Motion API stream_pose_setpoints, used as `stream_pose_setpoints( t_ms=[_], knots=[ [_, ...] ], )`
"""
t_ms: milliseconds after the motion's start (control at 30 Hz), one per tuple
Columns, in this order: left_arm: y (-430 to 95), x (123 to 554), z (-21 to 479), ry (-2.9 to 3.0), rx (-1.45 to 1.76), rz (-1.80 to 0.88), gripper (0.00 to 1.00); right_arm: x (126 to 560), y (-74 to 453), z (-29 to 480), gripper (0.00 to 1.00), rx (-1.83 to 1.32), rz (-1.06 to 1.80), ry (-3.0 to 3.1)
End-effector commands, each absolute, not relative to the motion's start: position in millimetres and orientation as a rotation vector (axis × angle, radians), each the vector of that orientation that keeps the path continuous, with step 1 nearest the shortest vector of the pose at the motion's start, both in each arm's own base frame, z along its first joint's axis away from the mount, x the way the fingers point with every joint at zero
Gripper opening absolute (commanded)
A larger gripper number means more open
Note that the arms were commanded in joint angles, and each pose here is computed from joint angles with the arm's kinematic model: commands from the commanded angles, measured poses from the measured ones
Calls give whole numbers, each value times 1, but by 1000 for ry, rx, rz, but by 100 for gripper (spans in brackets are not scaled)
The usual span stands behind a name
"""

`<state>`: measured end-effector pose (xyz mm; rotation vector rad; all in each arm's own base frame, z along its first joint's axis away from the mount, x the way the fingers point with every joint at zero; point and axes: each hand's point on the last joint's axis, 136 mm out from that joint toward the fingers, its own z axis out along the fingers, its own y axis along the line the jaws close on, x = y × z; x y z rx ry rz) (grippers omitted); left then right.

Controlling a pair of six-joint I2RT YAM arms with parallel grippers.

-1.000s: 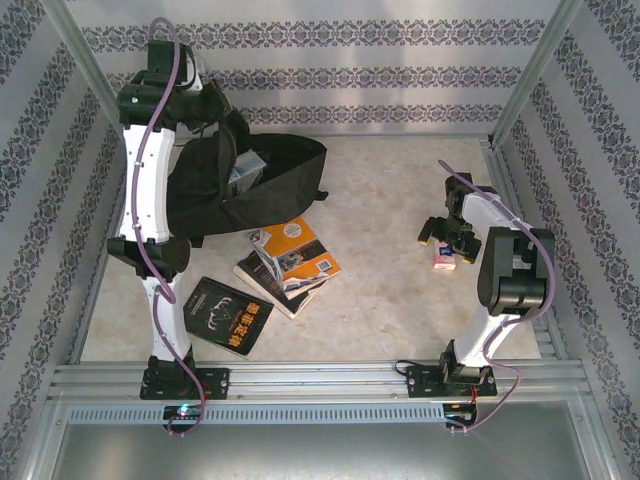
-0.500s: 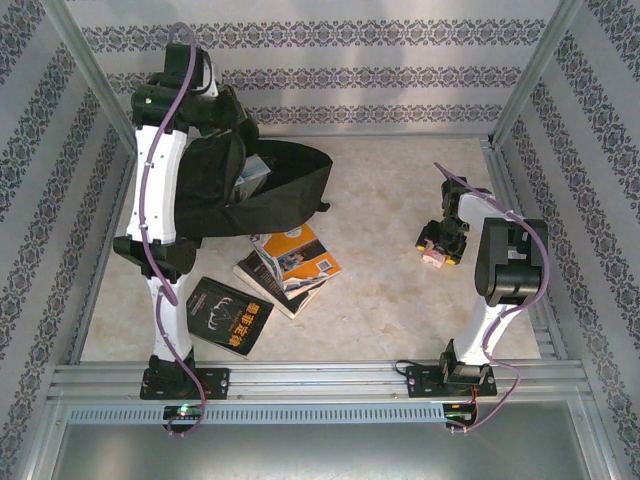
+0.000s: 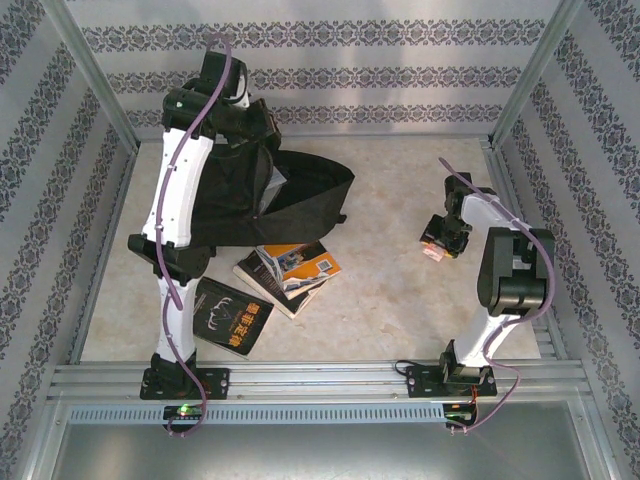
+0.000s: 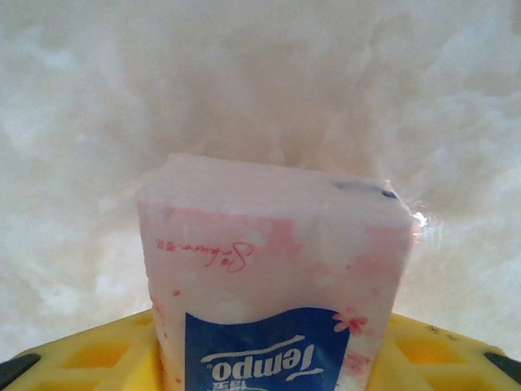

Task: Pack the student bag
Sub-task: Pick up the personal item from the middle-right of the table, then place the personal item in the student bag.

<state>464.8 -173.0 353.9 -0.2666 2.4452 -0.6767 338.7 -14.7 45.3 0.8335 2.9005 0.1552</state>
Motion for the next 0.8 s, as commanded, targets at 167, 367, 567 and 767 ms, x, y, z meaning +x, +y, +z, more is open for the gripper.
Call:
stream_pose_setpoints(
  t_ms=[167,367,567,767],
  knots=[
    [-217,440,357,2476,-146,-718,0,353,14,90,52,755,234,2800],
    [-228,429,345,2527,-85,-672,0,377,44,170,49,670,381,2599],
    [-233,423,345,2533,-51,-669,0,391,140,241,49,431,765,2462],
    [-235,423,351,2509,-30,-671,0,401,242,264,48,274,1153,2428]
  ],
)
